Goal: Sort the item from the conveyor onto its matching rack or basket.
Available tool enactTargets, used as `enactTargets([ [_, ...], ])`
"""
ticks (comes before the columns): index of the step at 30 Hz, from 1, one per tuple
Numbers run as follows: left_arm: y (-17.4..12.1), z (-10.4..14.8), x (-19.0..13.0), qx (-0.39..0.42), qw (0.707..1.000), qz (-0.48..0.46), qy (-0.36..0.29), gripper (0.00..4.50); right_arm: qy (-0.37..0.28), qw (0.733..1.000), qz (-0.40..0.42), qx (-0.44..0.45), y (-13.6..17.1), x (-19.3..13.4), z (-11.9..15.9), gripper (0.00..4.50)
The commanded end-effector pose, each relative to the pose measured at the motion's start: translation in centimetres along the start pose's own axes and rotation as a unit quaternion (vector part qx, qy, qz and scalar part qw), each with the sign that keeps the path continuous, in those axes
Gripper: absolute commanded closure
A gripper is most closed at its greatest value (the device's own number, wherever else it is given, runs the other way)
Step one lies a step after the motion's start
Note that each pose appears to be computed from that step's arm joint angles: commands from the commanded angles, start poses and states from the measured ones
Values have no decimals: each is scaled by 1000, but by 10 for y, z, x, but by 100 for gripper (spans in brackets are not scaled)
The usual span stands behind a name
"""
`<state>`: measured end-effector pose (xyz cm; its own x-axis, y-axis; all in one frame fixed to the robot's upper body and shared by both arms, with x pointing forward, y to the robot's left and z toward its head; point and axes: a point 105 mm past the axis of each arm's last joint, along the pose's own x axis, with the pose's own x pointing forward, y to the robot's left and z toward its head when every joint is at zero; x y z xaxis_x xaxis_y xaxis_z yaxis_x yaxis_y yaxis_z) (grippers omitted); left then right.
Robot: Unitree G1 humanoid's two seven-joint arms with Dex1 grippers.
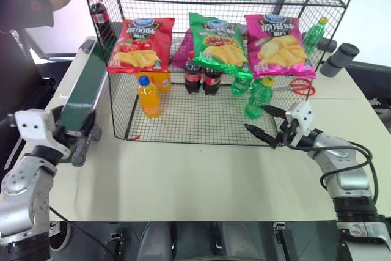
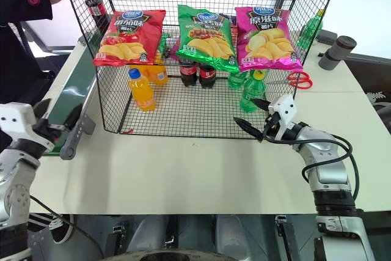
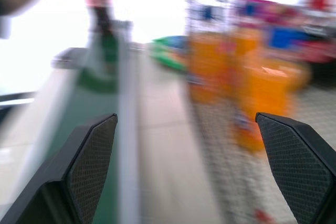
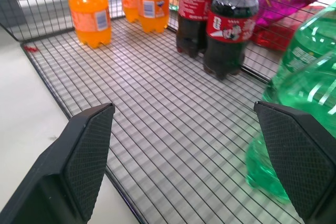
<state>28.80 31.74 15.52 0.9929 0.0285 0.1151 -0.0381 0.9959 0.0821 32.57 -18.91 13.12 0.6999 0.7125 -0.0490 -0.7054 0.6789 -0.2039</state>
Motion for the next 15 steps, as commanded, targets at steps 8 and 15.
enactTargets([
  [8, 9, -5, 12, -31, 996, 82, -27, 0, -70, 996, 63, 2, 58, 31, 36, 8],
  [15, 20, -19, 15, 2, 992, 128, -3, 0, -87, 992, 89, 15, 80, 43, 42, 8],
])
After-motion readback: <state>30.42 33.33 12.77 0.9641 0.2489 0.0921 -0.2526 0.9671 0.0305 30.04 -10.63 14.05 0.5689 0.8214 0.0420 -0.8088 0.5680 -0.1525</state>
